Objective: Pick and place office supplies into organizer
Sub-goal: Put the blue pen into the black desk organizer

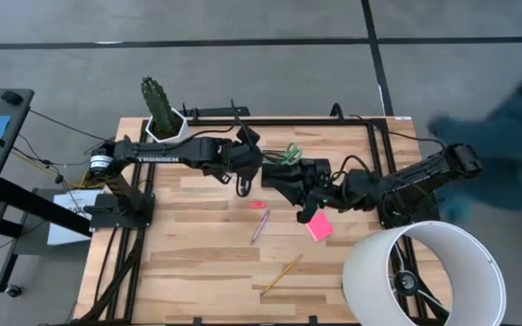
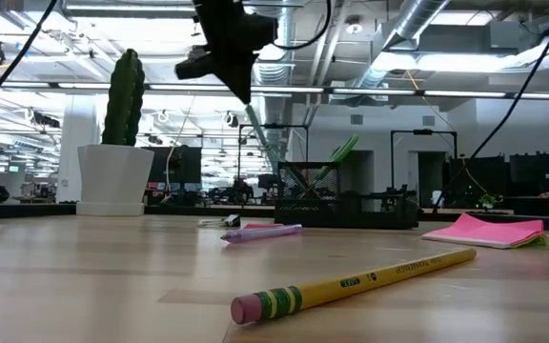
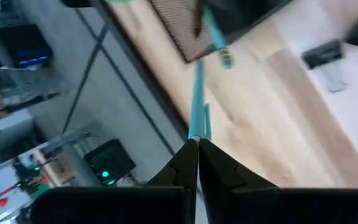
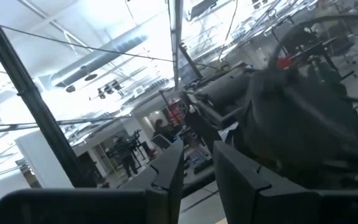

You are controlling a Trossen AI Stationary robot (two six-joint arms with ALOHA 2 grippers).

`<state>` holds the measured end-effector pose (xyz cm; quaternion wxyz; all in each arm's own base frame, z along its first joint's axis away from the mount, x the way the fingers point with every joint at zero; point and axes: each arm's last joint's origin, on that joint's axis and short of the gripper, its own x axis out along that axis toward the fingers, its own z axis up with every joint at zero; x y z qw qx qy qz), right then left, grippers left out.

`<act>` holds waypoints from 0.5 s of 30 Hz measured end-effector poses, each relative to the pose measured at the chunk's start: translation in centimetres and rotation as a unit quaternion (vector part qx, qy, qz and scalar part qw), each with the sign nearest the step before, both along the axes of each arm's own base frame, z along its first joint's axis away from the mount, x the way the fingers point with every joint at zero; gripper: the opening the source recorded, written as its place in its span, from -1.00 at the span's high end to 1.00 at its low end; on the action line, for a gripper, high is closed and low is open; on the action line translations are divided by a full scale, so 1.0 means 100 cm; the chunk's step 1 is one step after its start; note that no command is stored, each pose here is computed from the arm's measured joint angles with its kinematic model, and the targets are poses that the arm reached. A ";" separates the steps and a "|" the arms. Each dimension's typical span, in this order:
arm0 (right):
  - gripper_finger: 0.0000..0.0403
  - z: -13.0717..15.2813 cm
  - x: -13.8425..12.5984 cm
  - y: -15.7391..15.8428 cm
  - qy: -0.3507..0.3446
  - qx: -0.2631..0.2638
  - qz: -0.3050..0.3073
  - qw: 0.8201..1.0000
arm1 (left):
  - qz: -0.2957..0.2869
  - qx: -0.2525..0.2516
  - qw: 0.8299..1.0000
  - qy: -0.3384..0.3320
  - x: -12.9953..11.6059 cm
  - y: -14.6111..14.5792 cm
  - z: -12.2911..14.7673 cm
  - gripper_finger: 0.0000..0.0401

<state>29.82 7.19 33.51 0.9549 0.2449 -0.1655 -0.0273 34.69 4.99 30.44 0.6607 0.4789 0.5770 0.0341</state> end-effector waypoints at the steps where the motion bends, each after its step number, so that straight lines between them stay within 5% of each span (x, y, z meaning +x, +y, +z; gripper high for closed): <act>1: 0.60 0.000 0.000 0.000 0.000 0.000 0.000 1.000 | -0.003 0.005 1.000 -0.008 0.002 0.000 0.002 1.00; 7: 0.60 -0.002 0.001 0.000 0.009 -0.002 -0.001 1.000 | 0.013 0.086 0.996 -0.006 0.001 0.001 0.010 1.00; 15: 0.59 -0.002 0.002 -0.004 0.011 -0.002 -0.008 1.000 | -0.034 0.017 0.999 -0.009 0.005 -0.013 0.003 1.00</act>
